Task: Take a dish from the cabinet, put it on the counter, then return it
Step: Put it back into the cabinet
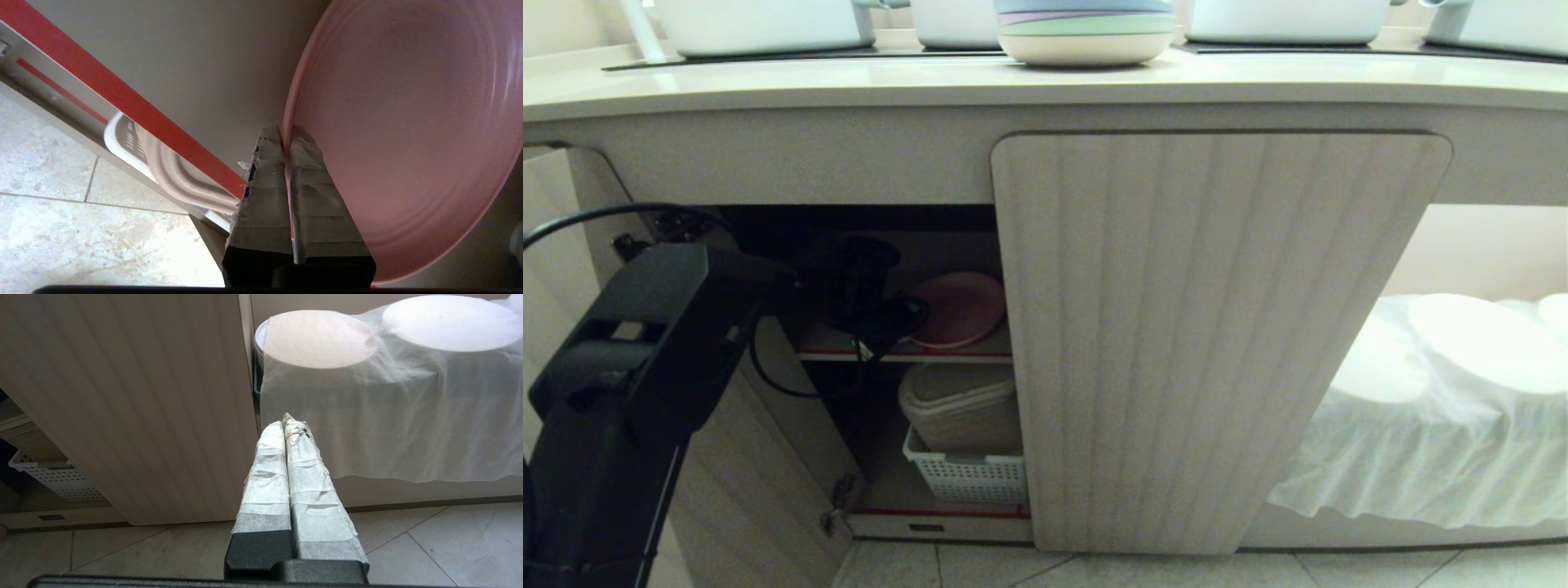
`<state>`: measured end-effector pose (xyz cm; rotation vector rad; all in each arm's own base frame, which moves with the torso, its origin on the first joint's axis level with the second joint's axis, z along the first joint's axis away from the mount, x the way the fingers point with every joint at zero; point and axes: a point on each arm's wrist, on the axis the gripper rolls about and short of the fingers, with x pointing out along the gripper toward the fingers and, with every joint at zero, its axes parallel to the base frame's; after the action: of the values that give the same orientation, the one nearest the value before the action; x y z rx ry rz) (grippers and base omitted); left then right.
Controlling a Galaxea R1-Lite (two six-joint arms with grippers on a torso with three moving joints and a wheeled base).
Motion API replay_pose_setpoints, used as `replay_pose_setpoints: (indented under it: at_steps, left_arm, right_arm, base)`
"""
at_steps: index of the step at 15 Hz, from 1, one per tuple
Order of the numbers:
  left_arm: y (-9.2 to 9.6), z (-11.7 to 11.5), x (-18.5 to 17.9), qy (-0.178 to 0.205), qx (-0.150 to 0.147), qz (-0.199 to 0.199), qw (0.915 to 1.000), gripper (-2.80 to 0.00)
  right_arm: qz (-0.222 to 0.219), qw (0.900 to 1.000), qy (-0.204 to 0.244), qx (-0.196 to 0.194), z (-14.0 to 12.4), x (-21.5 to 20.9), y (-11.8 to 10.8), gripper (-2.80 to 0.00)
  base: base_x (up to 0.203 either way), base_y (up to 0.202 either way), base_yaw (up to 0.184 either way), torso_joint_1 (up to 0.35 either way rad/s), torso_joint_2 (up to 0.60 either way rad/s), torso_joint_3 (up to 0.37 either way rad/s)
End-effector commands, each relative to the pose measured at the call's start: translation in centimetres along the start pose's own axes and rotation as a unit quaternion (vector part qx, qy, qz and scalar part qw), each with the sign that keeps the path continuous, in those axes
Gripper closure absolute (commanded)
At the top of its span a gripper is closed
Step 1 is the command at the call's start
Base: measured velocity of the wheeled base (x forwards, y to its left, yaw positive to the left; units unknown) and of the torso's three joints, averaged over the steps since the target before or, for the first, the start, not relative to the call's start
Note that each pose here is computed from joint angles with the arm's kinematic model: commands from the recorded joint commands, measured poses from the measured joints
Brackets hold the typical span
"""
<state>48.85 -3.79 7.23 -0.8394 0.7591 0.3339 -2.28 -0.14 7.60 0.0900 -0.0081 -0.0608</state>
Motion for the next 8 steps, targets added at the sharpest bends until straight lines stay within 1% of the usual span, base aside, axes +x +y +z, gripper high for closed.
replay_pose_setpoints:
  at_steps: [1,5,8]
  left_arm:
    - [0.22,0.17,0.13,-0.001,-0.004,0.003,1.0,0.0]
    - [0.64,0.32,0.49,-0.003,-0.002,0.01,0.9999,0.0]
    - [0.22,0.65,0.42,-0.011,-0.001,0.002,0.9999,0.0]
  right_arm:
    - [0.0,1.0,0.0,0.0,0.01,0.0,0.0,0.0]
    - [0.0,1.0,0.0,0.0,0.01,0.0,0.0,0.0]
    - [0.0,1.0,0.0,0.0,0.01,0.0,0.0,0.0]
  base:
    - [0.0,0.0,0.0,0.0,0.0,0.0]
    - [0.0,0.0,0.0,0.0,0.0,0.0]
    - [0.0,0.0,0.0,0.0,0.0,0.0]
